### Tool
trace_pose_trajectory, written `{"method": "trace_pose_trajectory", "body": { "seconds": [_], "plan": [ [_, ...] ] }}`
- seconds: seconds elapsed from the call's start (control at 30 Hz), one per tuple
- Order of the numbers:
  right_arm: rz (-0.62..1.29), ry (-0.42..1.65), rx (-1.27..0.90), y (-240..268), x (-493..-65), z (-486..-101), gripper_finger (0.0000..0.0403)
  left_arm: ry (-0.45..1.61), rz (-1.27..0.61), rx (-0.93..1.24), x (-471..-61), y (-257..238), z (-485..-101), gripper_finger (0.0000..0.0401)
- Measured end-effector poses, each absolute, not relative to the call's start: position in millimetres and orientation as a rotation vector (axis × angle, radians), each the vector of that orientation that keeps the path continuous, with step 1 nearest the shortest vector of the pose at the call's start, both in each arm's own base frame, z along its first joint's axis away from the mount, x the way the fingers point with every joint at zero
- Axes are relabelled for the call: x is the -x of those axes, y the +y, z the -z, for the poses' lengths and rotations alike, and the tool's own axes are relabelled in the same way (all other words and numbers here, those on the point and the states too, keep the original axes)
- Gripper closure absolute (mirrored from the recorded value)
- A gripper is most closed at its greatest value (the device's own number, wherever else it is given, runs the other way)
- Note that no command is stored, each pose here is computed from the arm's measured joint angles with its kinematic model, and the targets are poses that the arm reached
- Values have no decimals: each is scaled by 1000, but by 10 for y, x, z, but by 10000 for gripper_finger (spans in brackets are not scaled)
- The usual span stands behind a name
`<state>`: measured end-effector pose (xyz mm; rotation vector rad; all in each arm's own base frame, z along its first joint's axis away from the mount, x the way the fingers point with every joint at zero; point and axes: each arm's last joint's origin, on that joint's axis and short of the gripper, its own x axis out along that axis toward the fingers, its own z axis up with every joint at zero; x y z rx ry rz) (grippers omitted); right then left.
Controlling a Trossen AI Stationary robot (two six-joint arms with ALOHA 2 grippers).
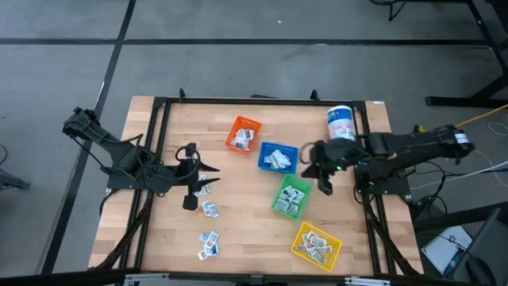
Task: Pick & Place First Aid Supplies
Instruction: Put the green bandage pack into the blue basket
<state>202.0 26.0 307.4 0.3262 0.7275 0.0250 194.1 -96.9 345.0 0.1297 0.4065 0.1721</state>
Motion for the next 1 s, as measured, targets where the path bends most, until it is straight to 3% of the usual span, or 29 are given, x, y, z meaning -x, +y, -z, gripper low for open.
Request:
{"method": "trace_pose_trajectory", "body": {
  "seconds": [0.4, 1.0],
  "plan": [
    [-123, 298, -139, 441, -1556, -2383, 377, 406, -184, -79, -1953, -976, -3438, 297],
    [-151, 69, -77, 302, -1063, -1807, 377, 476, -234, -92, -2163, -1005, -3256, 297]
  ]
}}
